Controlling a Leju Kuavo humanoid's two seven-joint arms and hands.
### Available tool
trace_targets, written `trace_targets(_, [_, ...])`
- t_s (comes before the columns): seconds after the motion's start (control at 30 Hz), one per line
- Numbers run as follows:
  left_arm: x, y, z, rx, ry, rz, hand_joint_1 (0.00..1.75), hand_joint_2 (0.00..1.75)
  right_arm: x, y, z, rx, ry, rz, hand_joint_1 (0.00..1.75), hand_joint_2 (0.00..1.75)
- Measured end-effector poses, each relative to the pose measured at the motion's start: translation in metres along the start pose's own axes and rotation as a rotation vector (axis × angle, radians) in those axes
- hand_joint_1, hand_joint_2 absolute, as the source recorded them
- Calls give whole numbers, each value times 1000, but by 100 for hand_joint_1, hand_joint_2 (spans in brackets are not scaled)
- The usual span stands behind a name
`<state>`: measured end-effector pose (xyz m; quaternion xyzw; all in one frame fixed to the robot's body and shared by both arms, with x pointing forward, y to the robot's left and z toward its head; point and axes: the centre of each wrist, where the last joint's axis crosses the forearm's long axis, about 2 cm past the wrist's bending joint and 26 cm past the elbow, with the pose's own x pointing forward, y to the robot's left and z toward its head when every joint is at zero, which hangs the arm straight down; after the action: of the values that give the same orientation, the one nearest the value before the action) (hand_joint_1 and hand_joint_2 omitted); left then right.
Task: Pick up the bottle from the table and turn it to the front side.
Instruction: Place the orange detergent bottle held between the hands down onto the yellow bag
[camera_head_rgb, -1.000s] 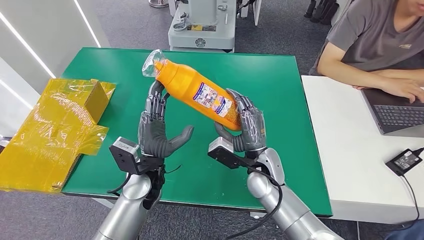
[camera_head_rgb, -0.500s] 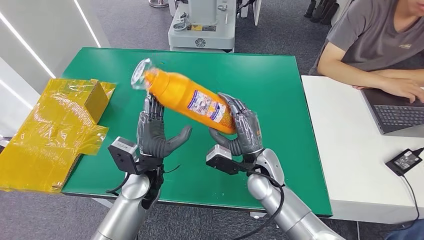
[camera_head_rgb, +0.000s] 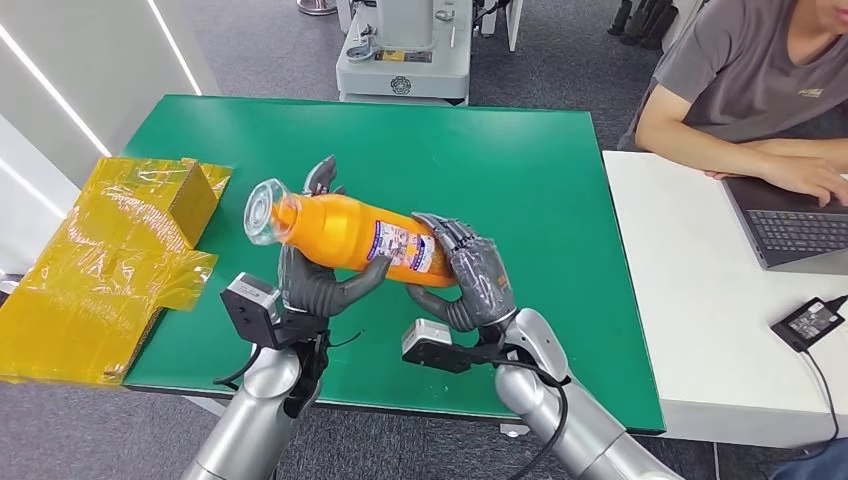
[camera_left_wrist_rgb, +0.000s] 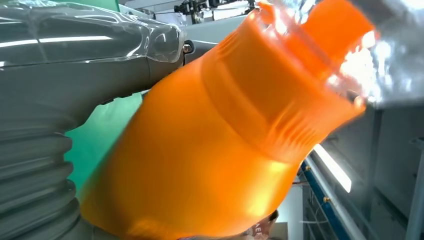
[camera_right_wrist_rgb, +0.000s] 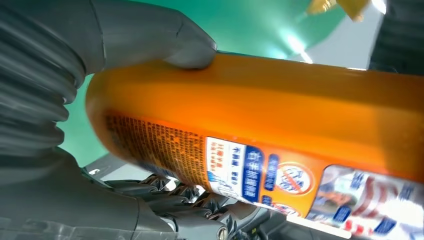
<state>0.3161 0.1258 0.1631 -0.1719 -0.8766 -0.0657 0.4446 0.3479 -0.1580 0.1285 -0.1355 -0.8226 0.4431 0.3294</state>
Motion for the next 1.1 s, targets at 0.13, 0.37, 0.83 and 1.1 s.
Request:
trace_targets(0.13, [-1,-1,4,-10,14,0,0,175,-3,2,7,54,18,11,175,175])
trace_targets(0.37, [1,-2,5,-9,8,1,0,175,-10,2,13,109,59,15,175,175])
trace_targets(0.83, [5,-3,6,-3,-2,4,20,175,-14,4,21,140,90,16,175,175])
trace_targets(1.1, [4,-4,9,-6,4,4,175,175,-14,6,24,146,100,17,175,175])
